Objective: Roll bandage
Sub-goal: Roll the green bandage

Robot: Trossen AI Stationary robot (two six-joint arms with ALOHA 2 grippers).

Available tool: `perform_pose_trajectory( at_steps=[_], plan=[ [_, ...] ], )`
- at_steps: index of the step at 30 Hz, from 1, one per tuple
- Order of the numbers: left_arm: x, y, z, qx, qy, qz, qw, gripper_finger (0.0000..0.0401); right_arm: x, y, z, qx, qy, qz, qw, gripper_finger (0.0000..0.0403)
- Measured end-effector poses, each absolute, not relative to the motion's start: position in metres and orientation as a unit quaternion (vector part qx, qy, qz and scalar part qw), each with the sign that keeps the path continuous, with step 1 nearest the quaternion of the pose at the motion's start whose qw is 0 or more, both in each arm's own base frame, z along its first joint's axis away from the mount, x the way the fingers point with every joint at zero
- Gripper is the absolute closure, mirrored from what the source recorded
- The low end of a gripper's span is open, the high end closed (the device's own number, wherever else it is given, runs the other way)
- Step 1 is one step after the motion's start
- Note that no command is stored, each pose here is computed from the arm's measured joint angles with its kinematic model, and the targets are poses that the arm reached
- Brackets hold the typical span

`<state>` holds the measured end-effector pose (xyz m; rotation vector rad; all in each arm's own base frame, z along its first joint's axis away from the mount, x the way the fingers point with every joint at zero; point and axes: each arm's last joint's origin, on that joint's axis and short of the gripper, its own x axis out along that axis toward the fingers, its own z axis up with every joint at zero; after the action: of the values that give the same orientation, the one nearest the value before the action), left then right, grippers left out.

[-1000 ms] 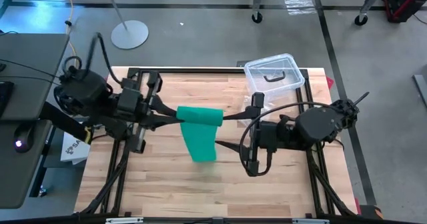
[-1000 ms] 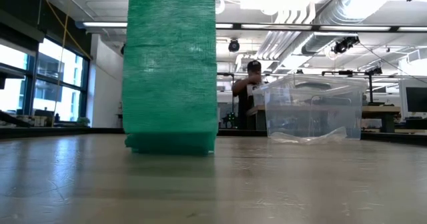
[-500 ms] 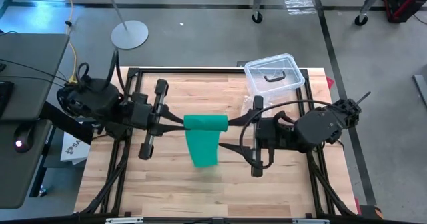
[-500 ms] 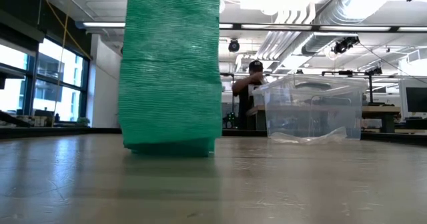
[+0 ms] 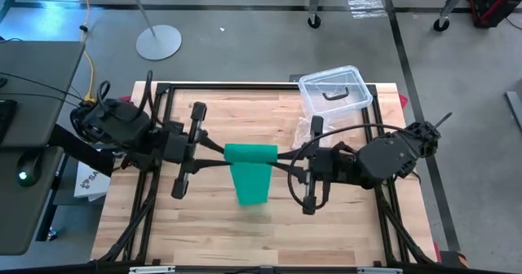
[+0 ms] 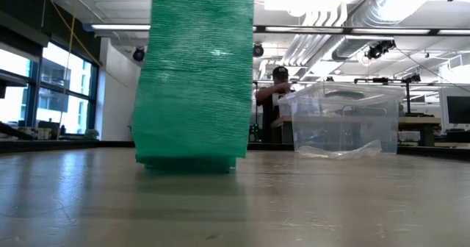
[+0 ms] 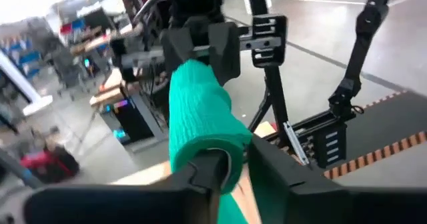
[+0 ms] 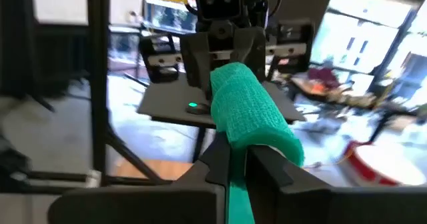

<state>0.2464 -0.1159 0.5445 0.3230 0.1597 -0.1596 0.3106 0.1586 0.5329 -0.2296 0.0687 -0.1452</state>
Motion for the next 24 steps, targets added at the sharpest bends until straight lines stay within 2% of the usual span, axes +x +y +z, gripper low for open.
perform_pose_trajectory(
  at_steps=[3,6,12,18,21,24],
  plan=[
    [0.239,-0.112,0.545,0.104,0.092,-0.072,0.988,0.0294,0.311,0.159,0.532,-0.189,0.043,-0.081,0.978,0.0396],
    [0.234,-0.109,0.550,-0.001,0.089,-0.065,0.994,0.0269,0.310,0.162,0.531,-0.249,0.049,-0.081,0.964,0.0395],
    [0.234,-0.105,0.553,-0.176,0.086,-0.054,0.979,0.0250,0.310,0.161,0.531,-0.309,0.060,-0.089,0.945,0.0399],
    [0.243,-0.094,0.552,-0.293,0.089,-0.038,0.951,0.0257,0.310,0.161,0.530,-0.344,0.066,-0.085,0.933,0.0397],
    [0.245,-0.089,0.552,-0.303,0.090,-0.036,0.948,0.0275,0.309,0.161,0.530,-0.347,0.067,-0.085,0.932,0.0397],
    [0.246,-0.086,0.552,-0.272,0.091,-0.037,0.957,0.0317,0.309,0.162,0.530,-0.337,0.065,-0.085,0.936,0.0396]
  ],
)
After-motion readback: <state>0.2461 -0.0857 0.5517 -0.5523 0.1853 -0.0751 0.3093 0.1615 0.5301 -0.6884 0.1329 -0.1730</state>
